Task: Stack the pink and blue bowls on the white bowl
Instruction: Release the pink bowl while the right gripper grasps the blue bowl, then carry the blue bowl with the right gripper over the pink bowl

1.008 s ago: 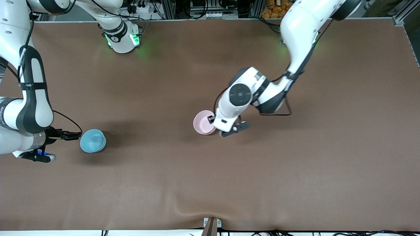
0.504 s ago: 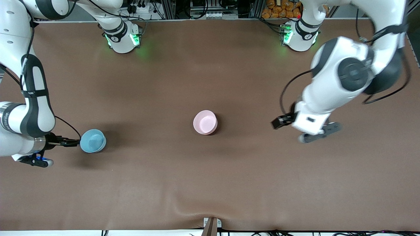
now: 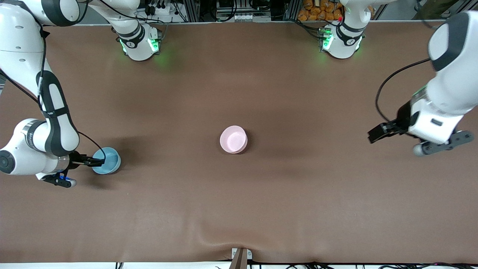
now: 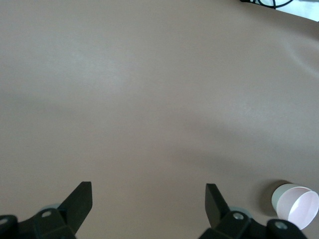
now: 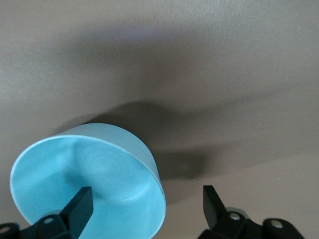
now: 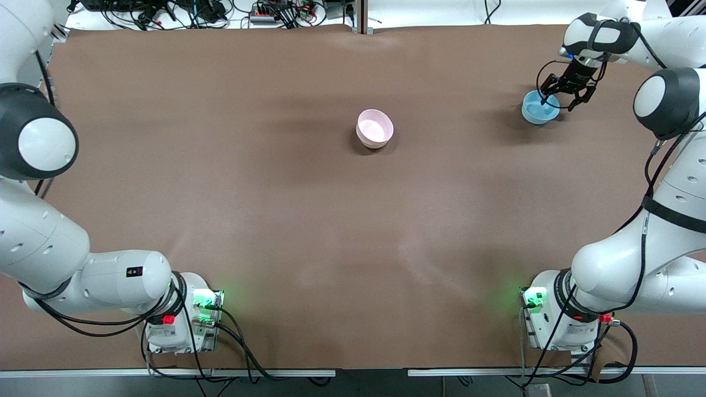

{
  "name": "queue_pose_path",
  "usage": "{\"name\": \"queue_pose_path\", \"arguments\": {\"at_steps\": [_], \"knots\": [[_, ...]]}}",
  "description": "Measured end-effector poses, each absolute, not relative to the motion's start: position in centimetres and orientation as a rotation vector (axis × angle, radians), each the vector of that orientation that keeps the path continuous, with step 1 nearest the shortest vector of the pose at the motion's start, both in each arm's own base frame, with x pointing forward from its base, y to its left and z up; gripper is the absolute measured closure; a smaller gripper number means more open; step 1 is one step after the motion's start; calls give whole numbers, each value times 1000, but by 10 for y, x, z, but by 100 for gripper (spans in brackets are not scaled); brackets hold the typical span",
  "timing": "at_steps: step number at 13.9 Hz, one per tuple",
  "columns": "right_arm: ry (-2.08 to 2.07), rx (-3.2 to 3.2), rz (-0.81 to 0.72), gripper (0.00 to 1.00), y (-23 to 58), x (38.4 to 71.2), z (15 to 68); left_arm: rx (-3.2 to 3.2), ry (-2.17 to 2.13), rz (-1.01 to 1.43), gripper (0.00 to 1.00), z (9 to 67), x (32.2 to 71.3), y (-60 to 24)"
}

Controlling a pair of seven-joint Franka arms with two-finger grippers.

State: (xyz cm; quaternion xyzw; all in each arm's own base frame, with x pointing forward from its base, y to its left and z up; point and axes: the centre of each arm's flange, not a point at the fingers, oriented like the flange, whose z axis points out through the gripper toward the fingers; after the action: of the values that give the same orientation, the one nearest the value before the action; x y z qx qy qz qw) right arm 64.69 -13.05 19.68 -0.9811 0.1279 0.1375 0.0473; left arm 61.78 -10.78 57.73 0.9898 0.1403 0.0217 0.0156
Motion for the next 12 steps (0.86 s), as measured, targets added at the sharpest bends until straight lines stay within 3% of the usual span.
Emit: {"name": "queue_pose_path", "arguments": {"at_steps": [1, 3, 9, 12], "knots": [[393, -2987, 424, 4, -130, 646, 195, 3081, 434, 82, 0, 586, 613, -109], [392, -2983, 438, 25, -129, 643, 191, 3081, 425, 120, 0, 603, 604, -113], [312, -2977, 452, 94, -134, 635, 186, 3093, 343, 162, 0, 618, 599, -106], [301, -2986, 400, 97, -133, 641, 208, 3123, 236, 197, 0, 641, 589, -71]]}}
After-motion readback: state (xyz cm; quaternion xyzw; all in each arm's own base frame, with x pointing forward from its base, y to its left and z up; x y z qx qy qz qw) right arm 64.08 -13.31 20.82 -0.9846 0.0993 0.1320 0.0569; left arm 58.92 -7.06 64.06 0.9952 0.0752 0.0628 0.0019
